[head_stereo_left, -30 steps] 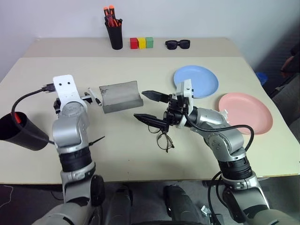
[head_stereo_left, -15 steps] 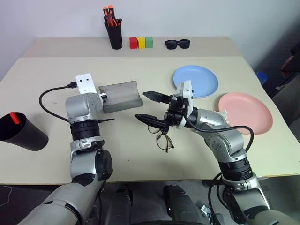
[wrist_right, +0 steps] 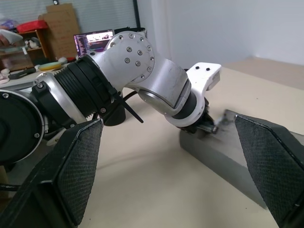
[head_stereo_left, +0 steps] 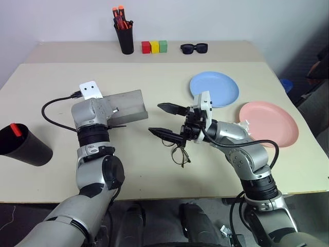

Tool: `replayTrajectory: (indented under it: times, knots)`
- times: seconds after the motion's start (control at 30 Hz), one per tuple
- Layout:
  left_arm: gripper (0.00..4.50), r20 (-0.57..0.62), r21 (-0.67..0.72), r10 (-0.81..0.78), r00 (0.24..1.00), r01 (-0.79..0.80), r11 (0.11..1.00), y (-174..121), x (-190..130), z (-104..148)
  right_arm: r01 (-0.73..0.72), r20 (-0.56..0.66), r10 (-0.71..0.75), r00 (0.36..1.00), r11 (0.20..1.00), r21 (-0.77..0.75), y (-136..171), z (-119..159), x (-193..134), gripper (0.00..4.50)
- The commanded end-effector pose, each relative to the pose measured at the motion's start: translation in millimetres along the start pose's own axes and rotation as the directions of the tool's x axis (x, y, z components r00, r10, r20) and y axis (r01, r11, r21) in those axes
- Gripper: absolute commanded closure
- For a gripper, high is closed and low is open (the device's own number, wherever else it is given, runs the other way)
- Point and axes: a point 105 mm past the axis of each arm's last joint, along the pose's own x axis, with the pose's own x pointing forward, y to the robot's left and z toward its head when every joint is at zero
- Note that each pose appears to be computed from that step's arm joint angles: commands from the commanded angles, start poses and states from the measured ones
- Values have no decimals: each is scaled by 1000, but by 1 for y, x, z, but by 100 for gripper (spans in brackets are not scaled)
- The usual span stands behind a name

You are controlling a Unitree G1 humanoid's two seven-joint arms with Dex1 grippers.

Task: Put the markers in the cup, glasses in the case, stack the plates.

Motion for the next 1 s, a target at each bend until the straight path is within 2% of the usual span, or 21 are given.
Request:
replayTrajectory:
  times: [0.03,0.13,0.27,0.4,0.7,0.9,1.0]
  knots:
    - [448,35,-31,12,999,-11,999,5,-2,9,-21,11,21,1000,999,-42,6,9,1,0]
    - [448,122,-76,-3,992,12,997,2,-7,21,-15,-21,13,1000,999,-51,4,5,0,0]
    - [448,240,-120,-40,970,71,990,3,-15,39,46,-136,-61,989,993,-111,-11,-13,-3,0]
    - [448,274,-120,-104,956,141,983,0,-20,41,95,-188,-123,974,984,-151,-23,-24,-8,0]
    - [448,266,-85,-129,955,156,984,1,-21,32,90,-200,-123,972,982,-166,-24,-29,-6,0]
    - [448,176,34,-152,973,149,988,-5,-18,12,88,-198,-121,973,982,-167,-24,-29,-6,0]
    - [305,149,51,-136,979,130,990,-4,-17,6,89,-197,-122,973,982,-168,-24,-28,-6,0]
